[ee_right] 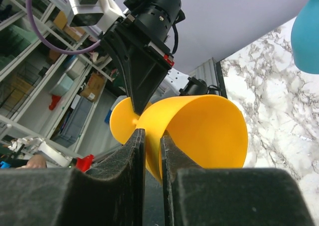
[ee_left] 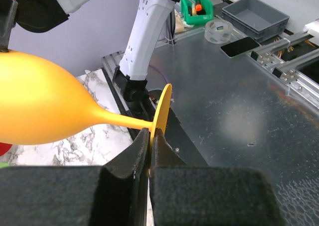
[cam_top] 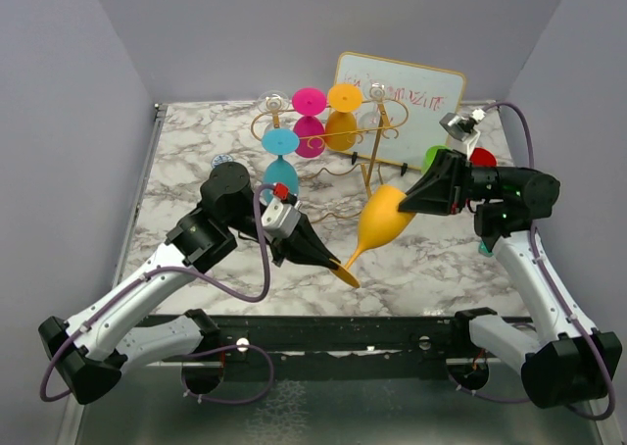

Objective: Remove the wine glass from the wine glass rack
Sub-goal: Place the wine glass at the center of the board.

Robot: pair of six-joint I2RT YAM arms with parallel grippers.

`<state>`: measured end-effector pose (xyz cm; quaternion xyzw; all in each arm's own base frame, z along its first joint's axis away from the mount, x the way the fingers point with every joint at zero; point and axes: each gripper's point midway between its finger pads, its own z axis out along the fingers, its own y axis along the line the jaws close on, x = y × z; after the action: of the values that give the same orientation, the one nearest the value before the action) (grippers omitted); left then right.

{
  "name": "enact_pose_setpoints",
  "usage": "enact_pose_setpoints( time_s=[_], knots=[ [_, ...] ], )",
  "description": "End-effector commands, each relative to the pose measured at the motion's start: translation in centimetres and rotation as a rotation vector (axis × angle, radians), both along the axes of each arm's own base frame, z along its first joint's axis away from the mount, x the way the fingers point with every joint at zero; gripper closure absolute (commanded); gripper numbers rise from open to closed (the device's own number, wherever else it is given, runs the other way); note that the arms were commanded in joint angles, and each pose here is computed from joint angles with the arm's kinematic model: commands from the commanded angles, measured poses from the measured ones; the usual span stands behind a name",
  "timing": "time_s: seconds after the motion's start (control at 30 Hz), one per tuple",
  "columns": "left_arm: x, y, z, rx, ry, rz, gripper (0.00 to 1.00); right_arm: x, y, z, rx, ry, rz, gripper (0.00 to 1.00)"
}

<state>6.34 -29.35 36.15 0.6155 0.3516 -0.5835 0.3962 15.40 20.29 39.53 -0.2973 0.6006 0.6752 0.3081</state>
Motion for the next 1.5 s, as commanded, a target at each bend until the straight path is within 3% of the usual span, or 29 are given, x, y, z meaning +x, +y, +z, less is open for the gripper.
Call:
enact_pose_setpoints(
  time_s=[0.0, 0.17, 0.37, 0.57, 0.73, 0.9, 1.1, 1.3, 1.47],
  knots=[
    [0.6, -0.1, -0.3, 0.016, 0.004, 0.046, 1.00, -1.6, 0.0, 1.0, 0.002, -0.077, 0.027, 0.98],
    [1.2, -0.2, -0.7, 0.037, 0.017, 0.100, 0.99, -1.6, 0.0, 1.3, 0.012, -0.078, 0.019, 1.00],
    [1.8, -0.1, -1.2, 0.050, 0.025, 0.158, 0.80, -1.2, 0.1, 1.4, 0.024, -0.053, 0.007, 1.00],
    [2.4, -0.3, -1.4, 0.055, 0.027, 0.186, 0.69, -0.6, 0.2, 1.0, 0.021, -0.045, -0.003, 1.00],
    [2.7, -0.3, -1.7, 0.062, 0.032, 0.214, 0.33, 1.8, 0.4, -0.6, -0.055, -0.048, -0.094, 1.00],
    [3.8, 0.0, -1.6, 0.055, 0.025, 0.314, 0.14, 3.6, 0.1, -2.8, -0.175, -0.020, -0.176, 1.00],
    [4.9, 0.4, -0.8, 0.035, 0.009, 0.405, 0.06, 5.1, -0.3, -4.8, -0.243, 0.030, -0.274, 1.00],
    [6.8, 0.7, -0.1, 0.032, 0.040, 0.538, 0.01, 6.7, -2.1, -6.7, -0.421, 0.028, -0.428, 1.00],
    [7.7, 0.2, -0.7, 0.119, 0.094, 0.562, 0.01, 8.9, -5.3, -8.8, -0.614, 0.038, -0.639, 1.00]
  ],
)
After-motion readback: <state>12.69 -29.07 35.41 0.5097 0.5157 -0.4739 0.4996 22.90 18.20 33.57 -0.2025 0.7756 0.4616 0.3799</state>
